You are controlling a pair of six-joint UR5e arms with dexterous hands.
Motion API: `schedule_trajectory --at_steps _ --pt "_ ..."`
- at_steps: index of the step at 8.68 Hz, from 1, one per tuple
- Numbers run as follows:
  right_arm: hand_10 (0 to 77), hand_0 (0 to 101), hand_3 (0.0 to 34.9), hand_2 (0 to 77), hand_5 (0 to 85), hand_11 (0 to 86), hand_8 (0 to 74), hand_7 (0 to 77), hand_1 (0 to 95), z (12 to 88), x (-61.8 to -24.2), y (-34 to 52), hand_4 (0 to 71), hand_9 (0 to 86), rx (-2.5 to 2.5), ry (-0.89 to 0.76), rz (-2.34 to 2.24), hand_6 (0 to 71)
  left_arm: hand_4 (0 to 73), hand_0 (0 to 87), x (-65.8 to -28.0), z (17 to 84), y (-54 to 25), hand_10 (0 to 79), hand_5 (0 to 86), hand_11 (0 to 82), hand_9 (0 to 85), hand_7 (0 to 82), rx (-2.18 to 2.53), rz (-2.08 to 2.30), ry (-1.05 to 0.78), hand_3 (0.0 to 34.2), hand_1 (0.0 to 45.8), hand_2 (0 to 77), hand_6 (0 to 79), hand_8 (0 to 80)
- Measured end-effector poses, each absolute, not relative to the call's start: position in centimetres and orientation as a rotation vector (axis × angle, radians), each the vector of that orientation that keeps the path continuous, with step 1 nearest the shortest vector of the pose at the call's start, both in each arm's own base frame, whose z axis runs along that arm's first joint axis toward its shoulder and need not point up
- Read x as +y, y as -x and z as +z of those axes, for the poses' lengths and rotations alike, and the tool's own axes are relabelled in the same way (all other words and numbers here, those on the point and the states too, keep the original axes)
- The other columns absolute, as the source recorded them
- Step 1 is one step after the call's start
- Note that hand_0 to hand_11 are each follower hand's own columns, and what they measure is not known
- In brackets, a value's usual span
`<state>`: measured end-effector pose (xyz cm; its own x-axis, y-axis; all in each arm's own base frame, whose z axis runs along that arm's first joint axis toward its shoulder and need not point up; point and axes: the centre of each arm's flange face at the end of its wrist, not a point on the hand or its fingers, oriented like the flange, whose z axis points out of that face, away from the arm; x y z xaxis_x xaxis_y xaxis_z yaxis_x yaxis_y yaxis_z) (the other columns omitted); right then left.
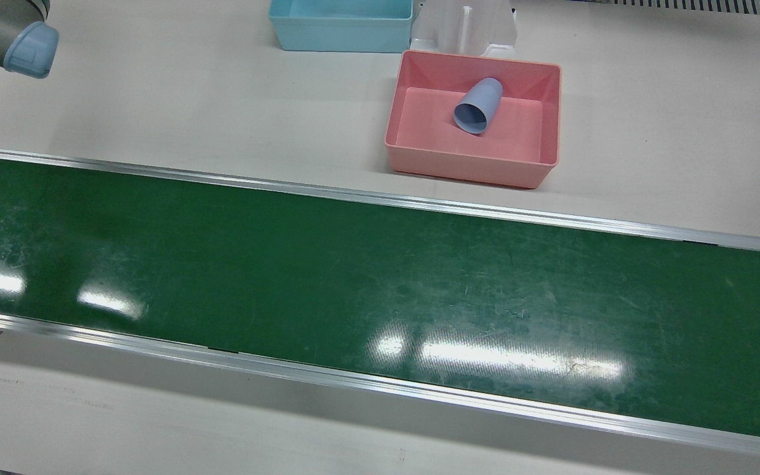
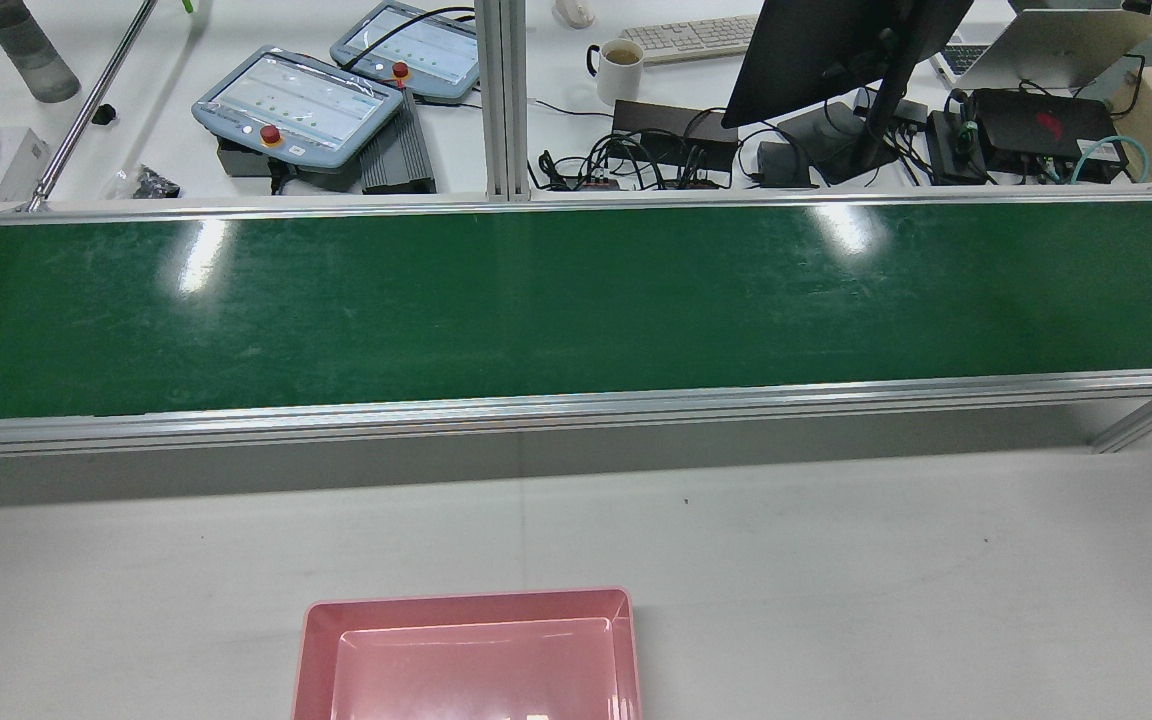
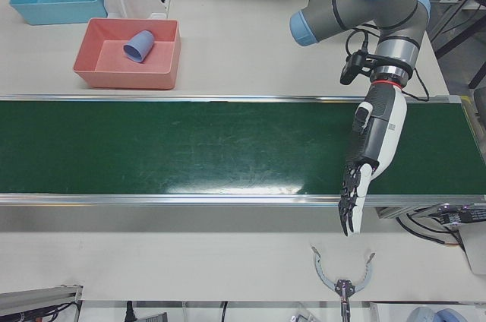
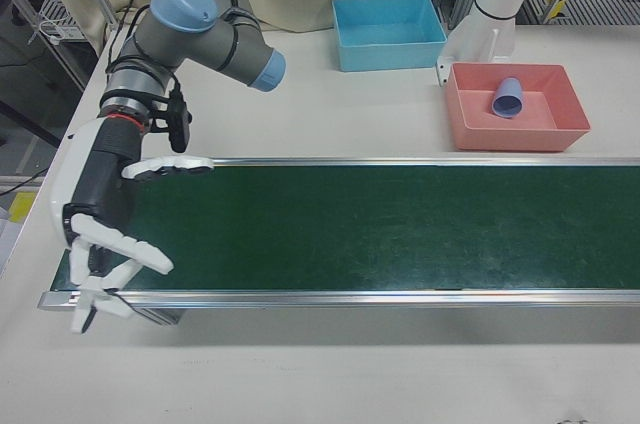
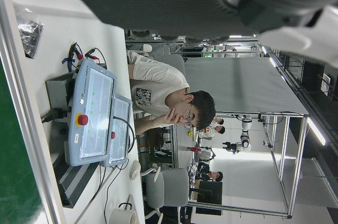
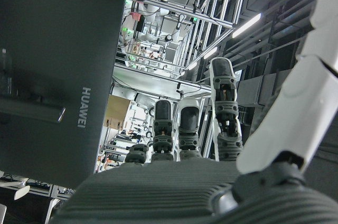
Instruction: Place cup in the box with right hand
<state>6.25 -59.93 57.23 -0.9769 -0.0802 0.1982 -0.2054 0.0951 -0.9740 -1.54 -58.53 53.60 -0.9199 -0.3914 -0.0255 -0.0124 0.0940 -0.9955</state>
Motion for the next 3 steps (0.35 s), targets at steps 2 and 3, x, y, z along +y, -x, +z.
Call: schedule_trajectory --at_steps 2,3 --pt "3.3 34 0.0 15.8 2.7 4.4 13.6 70.4 8.7 60.8 -59.6 -8.7 29.5 30.0 -2.209 -0.329 2.088 15.8 0.0 0.0 -58.5 53.6 1.6 0.0 0.0 0.0 0.5 0.0 2.091 -1.899 0.401 0.0 0.5 0.5 0.0 0.0" --pt "3.3 41 0.0 18.0 2.2 4.4 13.6 70.4 6.5 61.7 -59.3 -9.8 30.5 30.0 -2.198 -0.347 2.108 15.8 0.0 0.0 -58.5 53.6 1.6 0.0 0.0 0.0 0.5 0.0 2.091 -1.899 0.401 0.0 0.5 0.5 0.0 0.0"
